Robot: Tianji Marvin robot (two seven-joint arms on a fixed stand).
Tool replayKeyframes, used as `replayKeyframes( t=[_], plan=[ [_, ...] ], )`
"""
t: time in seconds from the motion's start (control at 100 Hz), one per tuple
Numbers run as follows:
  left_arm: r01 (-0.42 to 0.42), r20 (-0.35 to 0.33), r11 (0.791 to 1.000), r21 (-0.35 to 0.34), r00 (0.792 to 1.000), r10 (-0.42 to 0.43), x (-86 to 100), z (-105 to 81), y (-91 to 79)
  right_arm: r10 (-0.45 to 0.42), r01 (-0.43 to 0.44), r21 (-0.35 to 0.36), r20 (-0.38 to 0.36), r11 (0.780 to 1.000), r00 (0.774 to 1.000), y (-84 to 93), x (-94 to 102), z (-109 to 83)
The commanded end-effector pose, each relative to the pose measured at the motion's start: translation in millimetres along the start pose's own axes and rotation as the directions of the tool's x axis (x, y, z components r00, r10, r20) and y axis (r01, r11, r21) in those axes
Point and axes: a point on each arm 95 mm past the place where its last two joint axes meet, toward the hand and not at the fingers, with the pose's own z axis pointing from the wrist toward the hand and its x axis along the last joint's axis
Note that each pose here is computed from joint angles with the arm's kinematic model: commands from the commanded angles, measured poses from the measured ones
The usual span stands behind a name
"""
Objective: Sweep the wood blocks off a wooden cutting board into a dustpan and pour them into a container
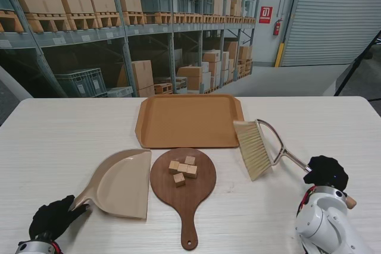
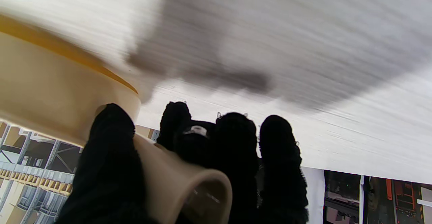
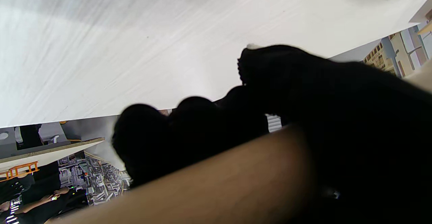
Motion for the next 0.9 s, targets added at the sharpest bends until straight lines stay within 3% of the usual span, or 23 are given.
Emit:
replayKeyframes(
  t=[0.0, 0.22, 0.49, 0.89],
  plan=[
    [0.001, -0.003, 1.000, -0.011, 1.000, -0.001, 1.8, 0.0, 0.1, 0.024, -0.024, -0.006, -0.014, 1.000, 1.000, 5.2, 5.9, -2.5],
    [0.000, -0.002, 1.000, -0.010, 1.000, 0.000, 1.7, -0.1, -0.3, 0.061, -0.063, -0.043, -0.048, 0.997, 0.997, 18.0, 12.9, -8.4],
    [-0.002, -0.004, 1.000, -0.003, 1.000, 0.002, 1.2, 0.5, -1.4, 0.090, -0.093, -0.025, -0.103, 0.995, 0.991, 30.2, 22.9, -19.8],
    [0.003, -0.001, 1.000, 0.002, 1.000, -0.003, 2.8, -0.1, 1.0, 0.095, -0.085, 0.078, -0.123, 0.993, 0.988, 14.4, 33.6, -37.8]
  ],
)
